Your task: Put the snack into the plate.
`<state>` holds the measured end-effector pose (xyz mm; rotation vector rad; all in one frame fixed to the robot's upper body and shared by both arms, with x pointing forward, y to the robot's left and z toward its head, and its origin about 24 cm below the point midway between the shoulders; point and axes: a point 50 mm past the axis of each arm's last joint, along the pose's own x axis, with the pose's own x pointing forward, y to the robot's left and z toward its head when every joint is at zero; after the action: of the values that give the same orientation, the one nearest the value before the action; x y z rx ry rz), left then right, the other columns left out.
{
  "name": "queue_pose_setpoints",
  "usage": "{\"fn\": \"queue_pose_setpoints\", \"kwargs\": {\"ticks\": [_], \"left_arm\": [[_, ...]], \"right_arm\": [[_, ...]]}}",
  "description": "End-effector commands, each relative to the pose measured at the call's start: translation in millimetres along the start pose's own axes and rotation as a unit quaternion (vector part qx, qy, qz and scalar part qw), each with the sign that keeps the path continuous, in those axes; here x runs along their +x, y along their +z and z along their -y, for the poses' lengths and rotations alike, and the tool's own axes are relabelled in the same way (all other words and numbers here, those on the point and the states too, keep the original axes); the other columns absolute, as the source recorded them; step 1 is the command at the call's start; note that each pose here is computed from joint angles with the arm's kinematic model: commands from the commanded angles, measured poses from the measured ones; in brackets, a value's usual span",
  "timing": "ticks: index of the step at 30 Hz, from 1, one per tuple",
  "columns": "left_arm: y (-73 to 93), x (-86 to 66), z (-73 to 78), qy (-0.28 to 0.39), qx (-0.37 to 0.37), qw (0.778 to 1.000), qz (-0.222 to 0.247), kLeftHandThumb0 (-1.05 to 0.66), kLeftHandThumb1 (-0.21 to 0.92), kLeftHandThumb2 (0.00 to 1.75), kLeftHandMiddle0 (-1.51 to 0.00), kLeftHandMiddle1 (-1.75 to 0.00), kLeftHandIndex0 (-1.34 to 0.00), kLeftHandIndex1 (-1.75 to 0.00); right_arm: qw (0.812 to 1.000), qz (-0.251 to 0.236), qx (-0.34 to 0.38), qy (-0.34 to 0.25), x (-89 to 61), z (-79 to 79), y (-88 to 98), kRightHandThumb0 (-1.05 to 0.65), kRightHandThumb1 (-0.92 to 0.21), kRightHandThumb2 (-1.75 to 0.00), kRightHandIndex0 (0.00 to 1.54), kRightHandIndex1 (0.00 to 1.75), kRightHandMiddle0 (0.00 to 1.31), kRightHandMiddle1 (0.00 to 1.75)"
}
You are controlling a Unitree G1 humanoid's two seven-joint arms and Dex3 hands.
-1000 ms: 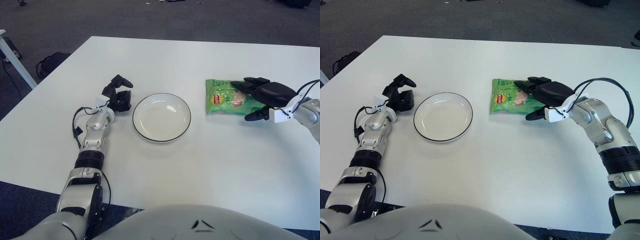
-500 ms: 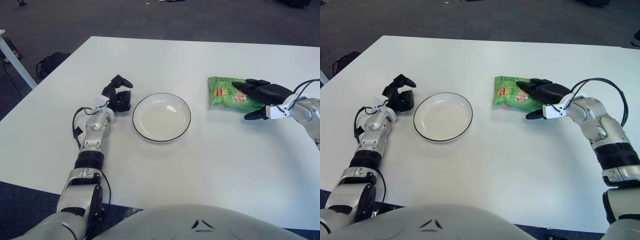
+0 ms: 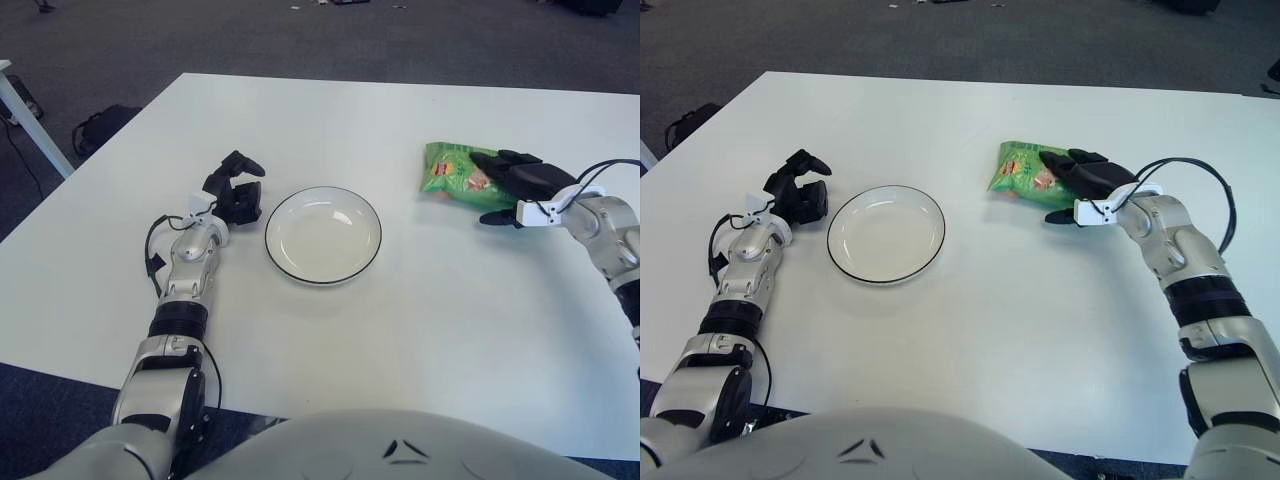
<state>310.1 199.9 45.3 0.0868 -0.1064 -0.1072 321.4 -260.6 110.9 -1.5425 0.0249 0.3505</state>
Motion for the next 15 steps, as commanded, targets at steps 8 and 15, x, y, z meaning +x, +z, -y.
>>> {"fn": "queue_pose_setpoints", "kwargs": {"ticks": [8, 15], "left_arm": [[-29.6, -20.2, 6.4, -0.008, -0.009, 0.998, -0.056, -0.41, 0.54, 1.04, -1.17, -1.75, -0.44, -1.75], [-29.3, -20.9, 6.8, -0.007, -0.006, 0.998, -0.056, -0.41, 0.54, 1.04, -1.17, -1.75, -0.44, -1.75]], "right_arm": [[0.993, -0.08, -0.038, -0.073, 15.0, -29.3, -11.1, -1.01, -0.92, -0.6, 0.0, 0.0, 0.0, 0.13], [0.977, -0.075, -0.079, -0.183, 17.8, -34.9, -6.0, -0.66, -0.7, -0.66, 0.01, 0.63, 0.0, 0.83]]}}
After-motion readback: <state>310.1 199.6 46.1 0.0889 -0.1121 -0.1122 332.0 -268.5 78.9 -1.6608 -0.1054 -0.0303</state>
